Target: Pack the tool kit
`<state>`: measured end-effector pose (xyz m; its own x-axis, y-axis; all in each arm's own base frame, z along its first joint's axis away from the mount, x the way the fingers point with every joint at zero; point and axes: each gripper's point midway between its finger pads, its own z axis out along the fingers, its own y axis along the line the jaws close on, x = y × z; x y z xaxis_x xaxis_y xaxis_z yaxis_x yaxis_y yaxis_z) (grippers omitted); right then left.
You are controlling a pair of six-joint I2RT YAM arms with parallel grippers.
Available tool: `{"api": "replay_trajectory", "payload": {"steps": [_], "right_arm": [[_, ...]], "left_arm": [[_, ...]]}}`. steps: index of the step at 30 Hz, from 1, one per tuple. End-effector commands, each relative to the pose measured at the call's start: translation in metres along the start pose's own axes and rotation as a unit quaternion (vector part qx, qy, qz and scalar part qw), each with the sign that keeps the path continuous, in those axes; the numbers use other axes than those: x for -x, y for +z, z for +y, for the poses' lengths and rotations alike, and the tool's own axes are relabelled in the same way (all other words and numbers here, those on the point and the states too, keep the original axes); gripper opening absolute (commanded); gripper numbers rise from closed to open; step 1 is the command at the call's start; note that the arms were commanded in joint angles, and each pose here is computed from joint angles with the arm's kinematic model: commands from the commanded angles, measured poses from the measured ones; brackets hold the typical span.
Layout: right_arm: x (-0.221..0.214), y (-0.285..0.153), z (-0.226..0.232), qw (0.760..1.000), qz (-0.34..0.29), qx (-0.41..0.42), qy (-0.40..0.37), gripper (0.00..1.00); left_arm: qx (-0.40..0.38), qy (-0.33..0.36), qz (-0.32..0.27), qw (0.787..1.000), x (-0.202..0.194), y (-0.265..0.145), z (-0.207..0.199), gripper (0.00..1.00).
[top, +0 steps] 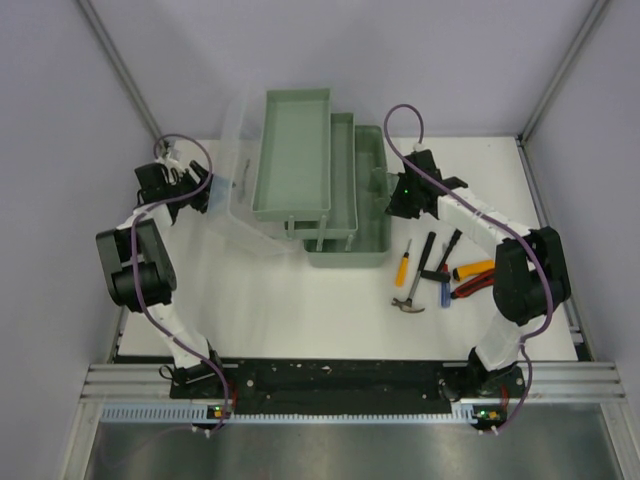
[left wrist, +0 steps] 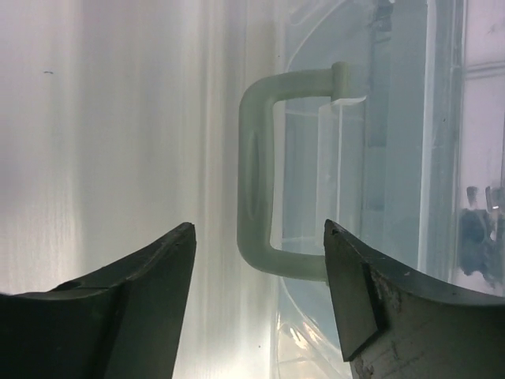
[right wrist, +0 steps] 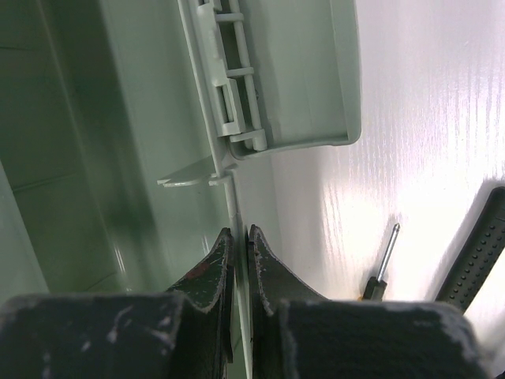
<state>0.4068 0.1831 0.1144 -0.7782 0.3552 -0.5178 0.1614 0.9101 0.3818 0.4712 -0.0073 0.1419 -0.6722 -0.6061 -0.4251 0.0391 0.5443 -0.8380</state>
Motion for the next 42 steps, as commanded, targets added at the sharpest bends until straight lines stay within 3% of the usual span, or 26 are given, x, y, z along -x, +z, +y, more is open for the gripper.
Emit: {"api": "replay_trajectory", "payload": {"steps": [1,5,11,16,30,37,42], "right_arm": [[-0.005,0.013,-0.031,0.998,0.004,-0.049,0.026,0.0],[-0.006,0.013,-0.031,0.998,0.005,-0.05,0.028,0.0],[-0.007,0.016,-0.029,0.999,0.01,-0.042,0.024,0.0],[-0.009,0.018,-0.028,0.999,0.014,-0.038,0.024,0.0],[0.008,0.015,-0.011,1.0,0.002,-0.015,0.027,0.01],[0.031,-0.008,0.006,0.999,-0.03,0.009,0.016,0.14],[0.058,-0.039,0.022,0.997,-0.067,0.032,0.007,0.34]], "left_arm": [[0.031,0.016,-0.025,0.999,0.009,0.002,0.01,0.67],[0.104,-0.008,-0.037,0.994,0.014,-0.008,0.035,0.59],[0.107,-0.022,-0.037,0.993,0.012,-0.006,0.042,0.55],[0.165,-0.042,-0.039,0.985,0.007,-0.01,0.067,0.51],[0.24,-0.032,-0.063,0.968,0.02,-0.027,0.076,0.51],[0.384,-0.03,-0.136,0.913,0.058,-0.084,0.069,0.53],[0.401,0.008,-0.177,0.899,0.085,-0.116,0.033,0.67]]}}
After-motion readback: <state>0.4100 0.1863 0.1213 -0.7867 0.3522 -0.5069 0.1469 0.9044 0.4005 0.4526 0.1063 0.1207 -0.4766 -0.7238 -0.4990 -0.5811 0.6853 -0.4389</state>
